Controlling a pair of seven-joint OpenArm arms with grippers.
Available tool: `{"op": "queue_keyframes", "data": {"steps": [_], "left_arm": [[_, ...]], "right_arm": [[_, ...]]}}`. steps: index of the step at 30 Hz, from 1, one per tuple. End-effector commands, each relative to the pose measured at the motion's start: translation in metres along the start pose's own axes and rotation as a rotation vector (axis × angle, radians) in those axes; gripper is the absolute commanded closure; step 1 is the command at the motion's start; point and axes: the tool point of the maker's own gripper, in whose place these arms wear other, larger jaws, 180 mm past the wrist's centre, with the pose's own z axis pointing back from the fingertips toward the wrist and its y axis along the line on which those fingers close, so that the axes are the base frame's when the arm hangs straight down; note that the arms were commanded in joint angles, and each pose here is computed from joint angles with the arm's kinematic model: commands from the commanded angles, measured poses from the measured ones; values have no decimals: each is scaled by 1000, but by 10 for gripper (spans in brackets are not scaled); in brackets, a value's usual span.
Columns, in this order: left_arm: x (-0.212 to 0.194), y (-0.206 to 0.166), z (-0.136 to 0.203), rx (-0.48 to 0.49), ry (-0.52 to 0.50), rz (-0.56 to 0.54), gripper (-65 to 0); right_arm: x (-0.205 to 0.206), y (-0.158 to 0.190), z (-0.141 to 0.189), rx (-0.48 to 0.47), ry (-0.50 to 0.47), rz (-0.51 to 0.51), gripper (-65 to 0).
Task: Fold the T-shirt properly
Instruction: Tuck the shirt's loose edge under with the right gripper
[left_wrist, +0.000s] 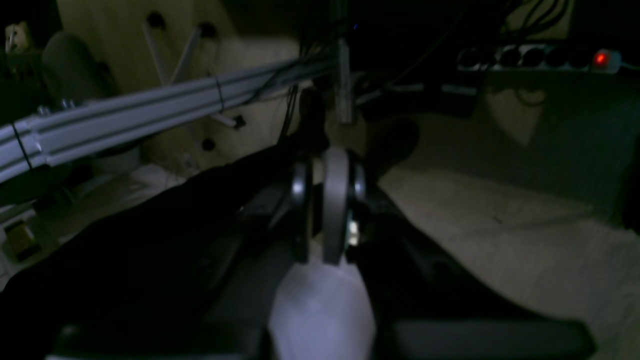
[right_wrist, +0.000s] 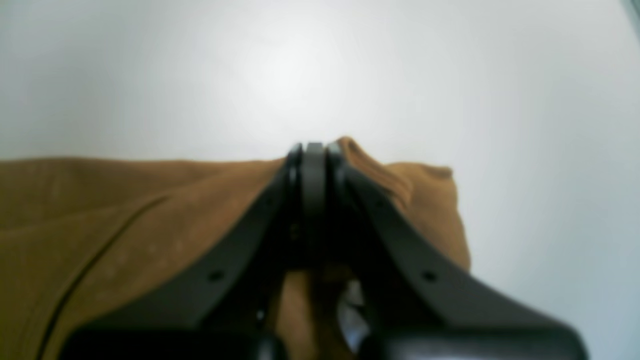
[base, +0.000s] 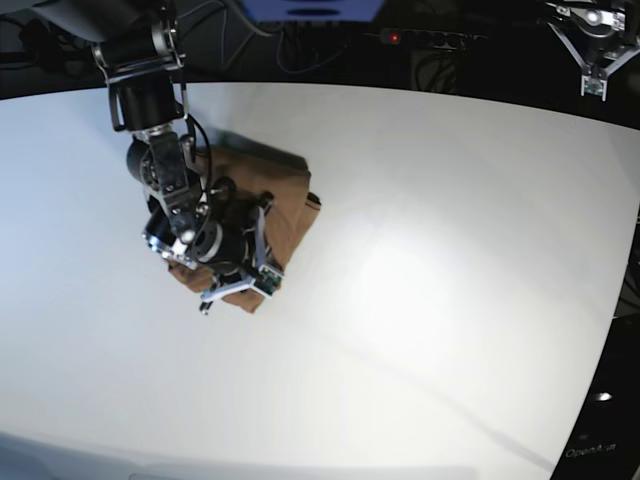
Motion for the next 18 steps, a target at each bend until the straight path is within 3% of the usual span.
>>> {"op": "queue_keyframes", "data": {"steps": [1, 9, 18], "left_arm": [[0, 10, 4, 34, -4, -8, -41], [2, 6, 3, 20, -12, 0, -41], [4, 4, 2, 14, -17, 4, -41]], "right_arm": [[16, -16, 4, -37, -38, 32, -3], [18, 0, 38, -103, -6, 195, -3], [41, 70, 74, -69, -82, 188, -3]]}}
